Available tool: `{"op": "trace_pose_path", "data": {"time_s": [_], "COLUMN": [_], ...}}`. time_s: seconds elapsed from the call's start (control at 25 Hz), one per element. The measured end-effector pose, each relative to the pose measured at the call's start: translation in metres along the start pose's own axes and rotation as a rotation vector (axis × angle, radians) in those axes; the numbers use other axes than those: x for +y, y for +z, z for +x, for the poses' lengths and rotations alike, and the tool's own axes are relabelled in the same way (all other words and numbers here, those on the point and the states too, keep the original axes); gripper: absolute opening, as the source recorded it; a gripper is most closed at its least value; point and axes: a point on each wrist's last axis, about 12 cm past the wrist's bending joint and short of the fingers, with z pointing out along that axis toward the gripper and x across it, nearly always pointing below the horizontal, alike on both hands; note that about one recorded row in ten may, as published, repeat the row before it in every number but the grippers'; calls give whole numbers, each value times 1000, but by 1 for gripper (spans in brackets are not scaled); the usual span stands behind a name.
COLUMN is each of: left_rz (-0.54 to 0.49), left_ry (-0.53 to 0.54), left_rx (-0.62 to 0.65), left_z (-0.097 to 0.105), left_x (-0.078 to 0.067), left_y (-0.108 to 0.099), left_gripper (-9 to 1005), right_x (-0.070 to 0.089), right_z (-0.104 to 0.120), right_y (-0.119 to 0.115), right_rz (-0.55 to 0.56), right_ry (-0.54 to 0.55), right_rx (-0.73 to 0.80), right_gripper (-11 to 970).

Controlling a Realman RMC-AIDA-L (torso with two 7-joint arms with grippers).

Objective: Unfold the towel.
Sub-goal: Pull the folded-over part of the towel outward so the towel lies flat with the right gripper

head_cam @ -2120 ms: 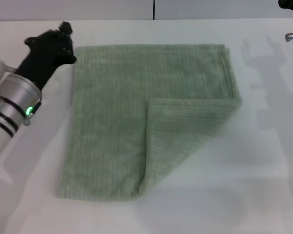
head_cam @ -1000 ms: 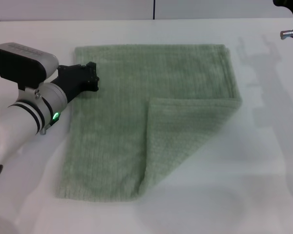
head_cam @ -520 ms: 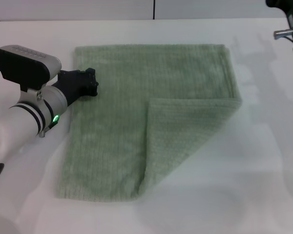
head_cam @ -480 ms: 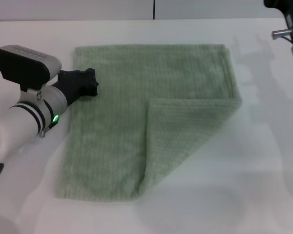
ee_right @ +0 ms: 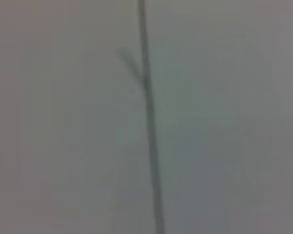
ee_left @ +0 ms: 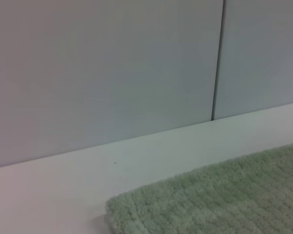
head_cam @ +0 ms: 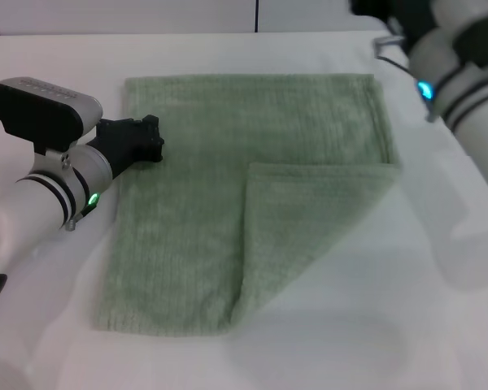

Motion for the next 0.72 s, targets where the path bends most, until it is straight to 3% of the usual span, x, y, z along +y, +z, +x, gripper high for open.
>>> {"op": "trace_pose_path", "data": {"time_s": [0.16, 0.2, 0.28, 0.4, 0.6, 0.72], "left_rz": [0, 0, 0, 0, 0, -1], "left_ry": [0, 0, 0, -1, -1, -2], "left_rx": [0, 0, 0, 0, 0, 0], "left_z": [0, 0, 0, 0, 1, 1], "left_x": [0, 0, 0, 0, 0, 0], "left_y": [0, 0, 0, 0, 0, 0], "left_gripper": [-2, -2, -2, -2, -2, -2], "right_x": [17, 27, 31, 48, 65, 67], "right_z": [-14, -23, -29, -47, -61, -68], "right_y": [14, 21, 24, 31, 23, 20], "right_rz": [-82, -137, -159, -254, -379, -413], "right_ry": [-13, -39, -51, -110, -215, -246], "right_rx": [105, 200, 239, 439, 646, 692], "right_gripper": [632, 632, 632, 632, 631, 631]}}
